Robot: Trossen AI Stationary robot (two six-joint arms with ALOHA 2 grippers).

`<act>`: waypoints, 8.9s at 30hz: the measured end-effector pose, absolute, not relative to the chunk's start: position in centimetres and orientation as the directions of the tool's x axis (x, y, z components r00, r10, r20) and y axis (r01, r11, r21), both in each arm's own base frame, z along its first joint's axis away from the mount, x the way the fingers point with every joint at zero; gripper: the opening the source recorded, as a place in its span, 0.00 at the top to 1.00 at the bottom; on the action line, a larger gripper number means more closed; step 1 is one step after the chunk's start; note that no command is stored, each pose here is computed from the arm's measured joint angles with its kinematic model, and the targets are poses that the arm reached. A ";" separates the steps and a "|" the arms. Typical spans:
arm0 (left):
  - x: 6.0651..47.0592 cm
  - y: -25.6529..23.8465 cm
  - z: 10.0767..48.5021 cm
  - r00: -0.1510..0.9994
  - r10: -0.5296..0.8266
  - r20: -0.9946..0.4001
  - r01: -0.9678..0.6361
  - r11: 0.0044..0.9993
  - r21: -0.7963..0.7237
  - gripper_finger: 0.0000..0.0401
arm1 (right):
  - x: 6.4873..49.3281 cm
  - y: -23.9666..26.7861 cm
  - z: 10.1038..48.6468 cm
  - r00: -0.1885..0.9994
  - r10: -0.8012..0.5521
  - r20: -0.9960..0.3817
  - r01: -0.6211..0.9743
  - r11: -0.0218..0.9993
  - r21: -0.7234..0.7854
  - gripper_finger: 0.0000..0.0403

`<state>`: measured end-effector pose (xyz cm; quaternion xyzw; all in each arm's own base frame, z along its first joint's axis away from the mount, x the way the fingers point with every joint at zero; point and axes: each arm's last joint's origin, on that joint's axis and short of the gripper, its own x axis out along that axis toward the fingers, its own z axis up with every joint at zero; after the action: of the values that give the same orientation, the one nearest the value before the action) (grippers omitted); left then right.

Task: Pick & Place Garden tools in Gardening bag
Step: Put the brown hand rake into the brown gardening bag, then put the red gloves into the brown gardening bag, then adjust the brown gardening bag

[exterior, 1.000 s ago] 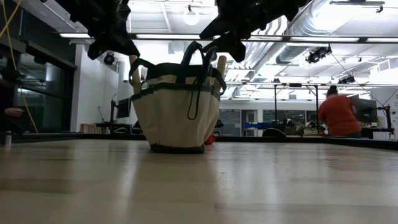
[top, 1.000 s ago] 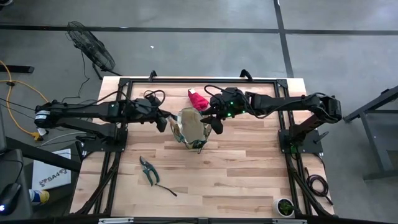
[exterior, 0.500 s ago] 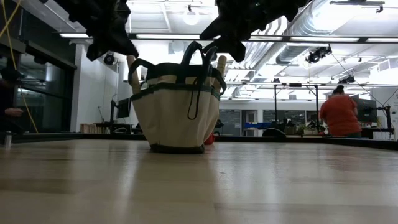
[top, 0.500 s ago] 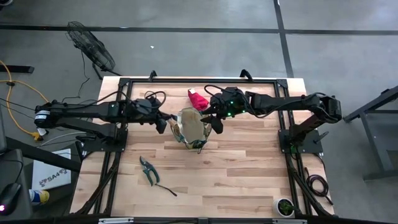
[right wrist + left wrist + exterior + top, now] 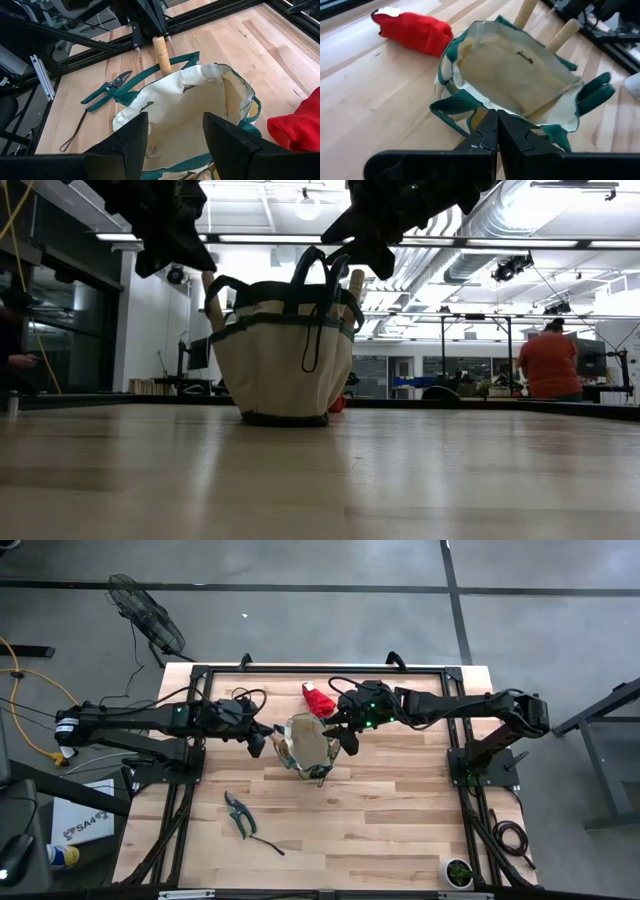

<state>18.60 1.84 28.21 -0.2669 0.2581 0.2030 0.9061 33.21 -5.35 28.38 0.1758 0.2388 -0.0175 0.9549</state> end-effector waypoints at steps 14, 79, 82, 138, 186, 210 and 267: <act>19.3 2.0 28.9 0.825 0.280 -0.491 -0.490 0.786 -0.377 1.00 | 33.9 -5.9 30.8 0.946 -0.011 -0.323 0.132 0.925 0.356 0.55; 16.8 1.8 31.1 0.895 0.254 -0.368 -0.371 0.880 -0.296 1.00 | 43.5 -25.9 19.8 0.540 0.010 -0.842 0.734 0.485 0.476 0.12; 16.8 1.8 31.1 0.895 0.254 -0.368 -0.371 0.880 -0.297 1.00 | 43.9 -25.6 19.1 0.538 0.026 -0.843 0.732 0.482 0.481 0.12; 16.7 1.5 31.3 0.912 0.187 -0.364 -0.316 0.886 -0.339 1.00 | 40.1 -21.5 32.4 0.655 -0.099 -0.749 0.657 0.564 0.500 0.99; 16.5 1.5 30.8 0.894 0.185 -0.408 -0.325 0.895 -0.307 1.00 | 45.3 -4.8 29.3 0.490 -0.079 -0.868 0.764 0.518 0.384 0.90; 16.5 1.5 30.8 0.898 0.160 -0.409 -0.304 0.898 -0.317 1.00 | 44.9 -4.8 30.5 0.519 -0.074 -0.851 0.765 0.485 0.424 0.67; 16.6 1.8 30.9 0.873 0.284 -0.397 -0.401 0.881 -0.252 1.00 | 39.2 5.4 33.4 0.307 -0.188 -0.933 0.890 0.404 0.211 0.82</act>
<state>16.60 1.84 30.85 -0.1655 0.1767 0.1797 0.9535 39.18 5.43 33.38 0.3906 0.4490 -0.3810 0.7076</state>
